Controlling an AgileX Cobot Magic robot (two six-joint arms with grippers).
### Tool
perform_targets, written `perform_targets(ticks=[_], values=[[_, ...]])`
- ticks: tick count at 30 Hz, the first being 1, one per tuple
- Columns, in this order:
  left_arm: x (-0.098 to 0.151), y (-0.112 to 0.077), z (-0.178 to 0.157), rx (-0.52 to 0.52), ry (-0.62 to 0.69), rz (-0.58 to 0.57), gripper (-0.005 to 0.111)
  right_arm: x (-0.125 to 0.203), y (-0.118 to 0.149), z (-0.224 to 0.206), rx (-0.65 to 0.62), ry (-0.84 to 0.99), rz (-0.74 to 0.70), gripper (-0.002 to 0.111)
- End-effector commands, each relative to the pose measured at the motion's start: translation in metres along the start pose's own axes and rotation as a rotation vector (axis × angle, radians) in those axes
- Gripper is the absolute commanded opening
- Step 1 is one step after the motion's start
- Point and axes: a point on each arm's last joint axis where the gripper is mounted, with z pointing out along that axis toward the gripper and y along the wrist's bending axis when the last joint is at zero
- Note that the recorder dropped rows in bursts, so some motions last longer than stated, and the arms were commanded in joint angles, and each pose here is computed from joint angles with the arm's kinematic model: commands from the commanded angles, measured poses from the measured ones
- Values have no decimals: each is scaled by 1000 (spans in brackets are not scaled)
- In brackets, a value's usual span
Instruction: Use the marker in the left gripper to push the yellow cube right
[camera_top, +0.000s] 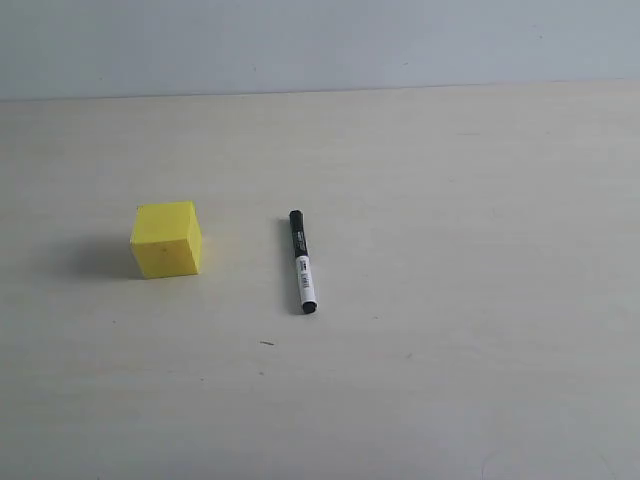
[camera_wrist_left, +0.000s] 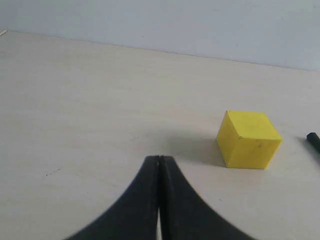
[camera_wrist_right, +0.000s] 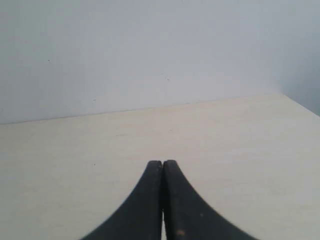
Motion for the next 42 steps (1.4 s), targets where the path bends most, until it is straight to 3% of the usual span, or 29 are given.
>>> perform_targets(ticks=[1, 13, 17, 21, 22, 24, 26, 29, 34, 37, 42], values=[[-1, 0, -1, -1, -16, 3, 0, 1, 0, 0, 8, -7, 1, 0], [-1, 0, -1, -1, -16, 3, 0, 1, 0, 0, 8, -7, 1, 0], [-3, 2, -1, -26, -34, 160, 0, 1, 0, 0, 8, -7, 1, 0], [-14, -1, -2, -1, -162, 155, 0, 1, 0, 0, 8, -7, 1, 0], [-18, -2, -2, 14, -205, 118, 0, 1, 0, 0, 8, -7, 1, 0], [-23, -4, -4, 62, -256, -97, 0, 1, 0, 0, 8, -7, 1, 0], [-26, -5, -4, 73, -288, -123, 0, 1, 0, 0, 8, -7, 1, 0], [-36, -7, -8, 145, -398, -325, 0, 1, 0, 0, 8, -7, 1, 0], [-48, -9, -15, 210, -533, -381, 0, 1, 0, 0, 8, -7, 1, 0], [-51, -9, -17, 263, -551, -518, 0, 1, 0, 0, 8, -7, 1, 0], [-78, -13, -37, 420, -809, -569, 0, 1, 0, 0, 8, -7, 1, 0]])
